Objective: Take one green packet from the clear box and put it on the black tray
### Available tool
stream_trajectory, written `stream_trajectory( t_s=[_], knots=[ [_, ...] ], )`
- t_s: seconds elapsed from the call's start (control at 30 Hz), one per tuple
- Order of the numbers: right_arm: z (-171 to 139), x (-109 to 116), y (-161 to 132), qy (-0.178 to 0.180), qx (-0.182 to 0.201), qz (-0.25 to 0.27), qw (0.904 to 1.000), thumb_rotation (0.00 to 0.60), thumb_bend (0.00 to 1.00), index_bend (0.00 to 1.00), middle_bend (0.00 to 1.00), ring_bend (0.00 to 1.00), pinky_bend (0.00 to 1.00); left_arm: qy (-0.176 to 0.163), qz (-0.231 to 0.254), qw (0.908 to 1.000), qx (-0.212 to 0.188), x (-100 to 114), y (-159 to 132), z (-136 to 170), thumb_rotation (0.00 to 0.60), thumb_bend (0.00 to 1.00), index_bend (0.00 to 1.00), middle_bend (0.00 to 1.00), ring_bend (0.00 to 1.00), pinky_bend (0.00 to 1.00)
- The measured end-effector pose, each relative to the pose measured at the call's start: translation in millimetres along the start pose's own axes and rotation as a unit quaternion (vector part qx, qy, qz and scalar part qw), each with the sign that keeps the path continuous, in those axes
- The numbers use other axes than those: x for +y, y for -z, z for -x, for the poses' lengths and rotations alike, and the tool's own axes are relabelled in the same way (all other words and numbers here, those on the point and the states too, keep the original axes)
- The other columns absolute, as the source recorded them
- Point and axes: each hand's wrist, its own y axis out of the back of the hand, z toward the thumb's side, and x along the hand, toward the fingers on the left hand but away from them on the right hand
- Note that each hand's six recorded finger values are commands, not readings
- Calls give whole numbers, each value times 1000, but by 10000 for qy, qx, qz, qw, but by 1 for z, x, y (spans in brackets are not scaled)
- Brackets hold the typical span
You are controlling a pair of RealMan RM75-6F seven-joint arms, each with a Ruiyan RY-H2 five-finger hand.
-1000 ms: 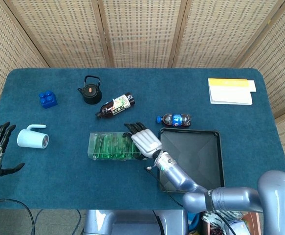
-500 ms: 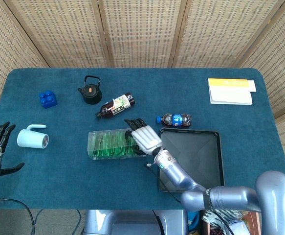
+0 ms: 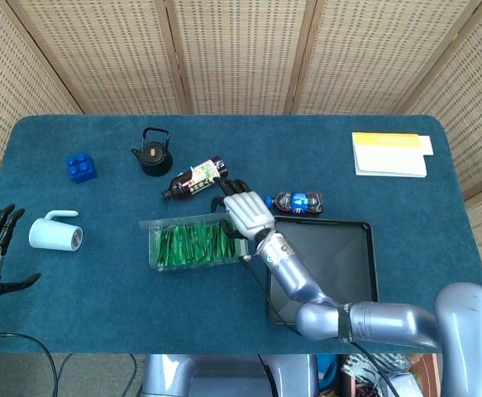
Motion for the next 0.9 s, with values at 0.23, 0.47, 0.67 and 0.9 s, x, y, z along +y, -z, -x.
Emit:
stream_trajectory(
  t_s=[0.23, 0.47, 0.67, 0.9],
  knots=[
    [17, 5, -3, -145, -342, -7, 9993, 600, 835, 460, 0, 0, 0, 81, 34, 10000, 15, -2, 3, -4, 600, 81, 0, 0, 0, 0],
    [30, 2, -4, -361, -576, 51, 9977, 600, 876, 527, 0, 0, 0, 116, 86, 9999, 56, -2, 6, -7, 600, 82, 0, 0, 0, 0],
    [38, 1, -5, -445, -698, 192, 9964, 600, 907, 530, 0, 0, 0, 165, 105, 9998, 80, -3, 8, -8, 600, 82, 0, 0, 0, 0],
    [44, -3, -4, -560, -832, 271, 9946, 600, 745, 258, 0, 0, 0, 192, 97, 9997, 89, -4, 8, -9, 600, 81, 0, 0, 0, 0]
  ],
)
